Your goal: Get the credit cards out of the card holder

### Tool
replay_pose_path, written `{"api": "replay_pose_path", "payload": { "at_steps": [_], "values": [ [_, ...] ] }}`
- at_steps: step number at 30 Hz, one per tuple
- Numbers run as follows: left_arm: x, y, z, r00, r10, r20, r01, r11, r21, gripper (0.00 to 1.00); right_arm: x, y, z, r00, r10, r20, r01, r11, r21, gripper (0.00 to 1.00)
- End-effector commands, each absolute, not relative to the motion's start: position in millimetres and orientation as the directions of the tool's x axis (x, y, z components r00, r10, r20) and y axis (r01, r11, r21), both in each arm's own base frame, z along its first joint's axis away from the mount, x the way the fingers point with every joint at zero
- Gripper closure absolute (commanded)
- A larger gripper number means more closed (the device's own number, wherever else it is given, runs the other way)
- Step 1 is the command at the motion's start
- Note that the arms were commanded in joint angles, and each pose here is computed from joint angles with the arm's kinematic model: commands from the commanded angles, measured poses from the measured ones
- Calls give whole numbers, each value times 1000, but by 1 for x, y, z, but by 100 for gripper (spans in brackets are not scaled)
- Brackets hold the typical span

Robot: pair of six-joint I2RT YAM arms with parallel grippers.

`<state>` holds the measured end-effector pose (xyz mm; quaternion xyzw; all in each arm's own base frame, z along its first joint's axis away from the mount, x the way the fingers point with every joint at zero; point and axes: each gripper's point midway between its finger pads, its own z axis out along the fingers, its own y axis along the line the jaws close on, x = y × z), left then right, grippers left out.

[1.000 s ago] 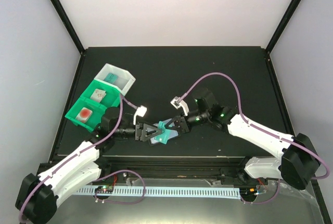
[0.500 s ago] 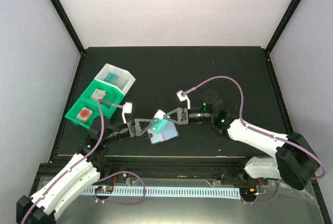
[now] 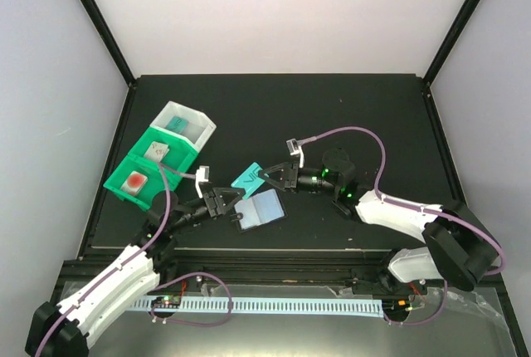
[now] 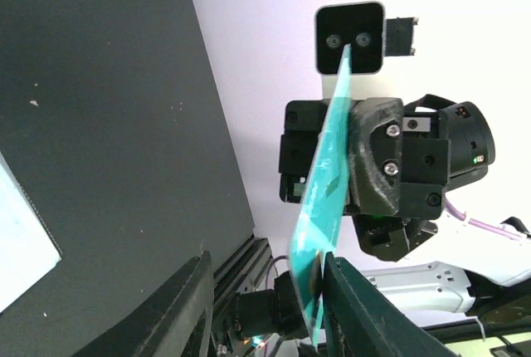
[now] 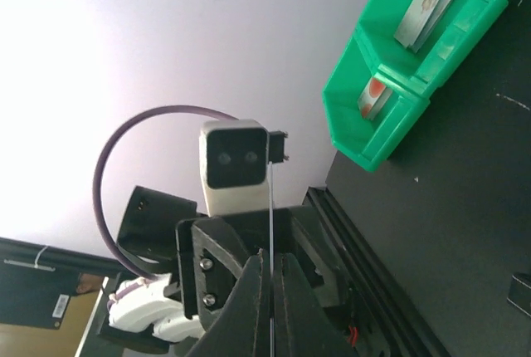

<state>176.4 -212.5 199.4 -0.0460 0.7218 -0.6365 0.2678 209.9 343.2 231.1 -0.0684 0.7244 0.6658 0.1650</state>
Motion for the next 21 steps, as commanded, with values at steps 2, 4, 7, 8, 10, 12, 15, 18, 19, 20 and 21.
{"api": "replay_pose_path", "payload": {
  "at_steps": [2, 4, 7, 8, 10, 12, 15, 18, 19, 20, 21],
  "values": [
    [177, -214, 215, -854, -430, -294, 280, 98, -955, 63, 223, 340, 242, -921, 207, -331, -318, 92, 944, 99],
    [176, -214, 216, -854, -429, -294, 281, 95, -955, 67, 226, 339, 240, -921, 218, -324, -308, 101, 946, 99],
    [177, -214, 218, -851, -435, -294, 284, 88, -955, 75, 226, 339, 238, -923, 220, -316, -300, 104, 948, 99],
    [177, -214, 219, -850, -437, -294, 286, 85, -954, 78, 226, 339, 237, -924, 221, -313, -296, 106, 949, 99],
    [176, -213, 219, -851, -438, -288, 283, 78, -956, 82, 227, 338, 234, -925, 229, -303, -285, 112, 952, 99],
    [176, -213, 220, -853, -439, -283, 280, 73, -957, 82, 228, 337, 232, -925, 239, -295, -275, 116, 955, 99],
    [176, -213, 222, -852, -445, -277, 277, 67, -959, 76, 230, 336, 230, -925, 251, -285, -263, 118, 957, 99],
    [177, -212, 222, -855, -450, -258, 260, 60, -964, 77, 232, 335, 228, -925, 262, -275, -252, 120, 960, 99],
    [177, -213, 222, -859, -449, -248, 250, 55, -967, 78, 232, 335, 228, -924, 267, -272, -250, 114, 962, 99],
    [177, -213, 220, -863, -446, -237, 238, 56, -970, 79, 233, 335, 228, -925, 270, -267, -246, 107, 963, 99],
    [177, -214, 220, -866, -442, -233, 234, 53, -971, 79, 233, 336, 229, -926, 270, -263, -244, 100, 965, 99]
  ]
}}
